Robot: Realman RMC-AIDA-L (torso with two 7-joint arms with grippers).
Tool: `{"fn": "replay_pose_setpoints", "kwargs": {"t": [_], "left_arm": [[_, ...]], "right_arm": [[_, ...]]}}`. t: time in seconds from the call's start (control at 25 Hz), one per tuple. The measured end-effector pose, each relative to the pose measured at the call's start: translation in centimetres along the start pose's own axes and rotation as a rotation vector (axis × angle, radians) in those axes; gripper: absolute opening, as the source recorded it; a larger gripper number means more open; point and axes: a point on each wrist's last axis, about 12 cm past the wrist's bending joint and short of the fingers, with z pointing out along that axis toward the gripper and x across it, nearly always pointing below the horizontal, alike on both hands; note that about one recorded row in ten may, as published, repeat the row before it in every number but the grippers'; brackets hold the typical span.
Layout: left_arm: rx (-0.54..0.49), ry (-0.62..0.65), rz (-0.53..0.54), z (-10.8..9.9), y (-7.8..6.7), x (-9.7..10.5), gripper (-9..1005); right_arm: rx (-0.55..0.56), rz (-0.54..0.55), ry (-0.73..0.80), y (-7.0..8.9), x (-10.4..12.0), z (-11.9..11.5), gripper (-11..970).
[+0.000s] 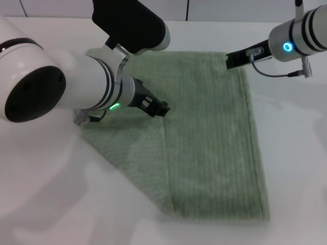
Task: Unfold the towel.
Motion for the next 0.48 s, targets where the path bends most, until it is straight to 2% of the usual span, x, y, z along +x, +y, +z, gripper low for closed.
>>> {"fn": "replay_pose_setpoints", "kwargs": {"t": [0.48], "left_arm": [[0.003, 0.001, 0.021, 0.06, -0.21, -0.20, 759]], "right_arm": [[-0.003, -0.005, 0.023, 0.19, 0.62, 0.49, 0]]}}
